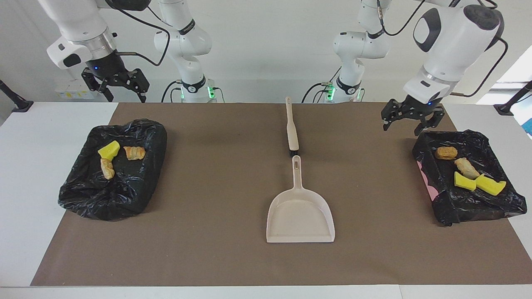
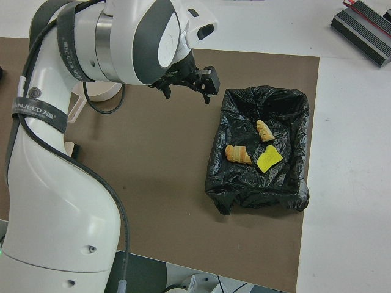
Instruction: Sweep and dump trash in bin
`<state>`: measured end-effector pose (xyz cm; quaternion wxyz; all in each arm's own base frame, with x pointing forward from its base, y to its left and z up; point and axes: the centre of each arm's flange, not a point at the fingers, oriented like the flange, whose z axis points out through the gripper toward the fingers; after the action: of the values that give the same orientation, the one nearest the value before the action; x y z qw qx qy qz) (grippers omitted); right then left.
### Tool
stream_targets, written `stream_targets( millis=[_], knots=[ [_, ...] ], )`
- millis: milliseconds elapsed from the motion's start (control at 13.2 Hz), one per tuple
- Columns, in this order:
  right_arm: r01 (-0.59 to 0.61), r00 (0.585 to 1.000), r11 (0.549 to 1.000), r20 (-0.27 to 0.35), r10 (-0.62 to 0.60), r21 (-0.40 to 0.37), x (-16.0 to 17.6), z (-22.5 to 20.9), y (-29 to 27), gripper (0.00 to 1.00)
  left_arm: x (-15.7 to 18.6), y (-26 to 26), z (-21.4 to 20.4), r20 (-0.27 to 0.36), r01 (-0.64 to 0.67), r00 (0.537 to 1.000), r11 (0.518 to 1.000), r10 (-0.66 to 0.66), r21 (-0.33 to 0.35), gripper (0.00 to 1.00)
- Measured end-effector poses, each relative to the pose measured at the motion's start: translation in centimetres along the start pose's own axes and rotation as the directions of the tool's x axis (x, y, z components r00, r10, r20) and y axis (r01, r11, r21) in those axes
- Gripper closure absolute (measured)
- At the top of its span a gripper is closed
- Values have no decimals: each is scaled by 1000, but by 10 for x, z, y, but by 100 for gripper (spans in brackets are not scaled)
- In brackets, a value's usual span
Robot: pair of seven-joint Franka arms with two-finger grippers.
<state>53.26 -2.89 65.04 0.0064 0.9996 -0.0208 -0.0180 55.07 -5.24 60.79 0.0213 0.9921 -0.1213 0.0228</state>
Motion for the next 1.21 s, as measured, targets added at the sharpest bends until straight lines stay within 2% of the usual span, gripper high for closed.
stream_targets(
  millis=[378, 1208],
  knots=[
    [0, 1000, 1000, 0, 0, 0, 0, 0, 0, 0, -25, -15, -63, 34, 20, 999, 1000, -20, 9, 0],
    [0, 1000, 1000, 0, 0, 0, 0, 0, 0, 0, -24, -26, -65, 33, 37, 999, 999, -38, 30, 0]
  ],
)
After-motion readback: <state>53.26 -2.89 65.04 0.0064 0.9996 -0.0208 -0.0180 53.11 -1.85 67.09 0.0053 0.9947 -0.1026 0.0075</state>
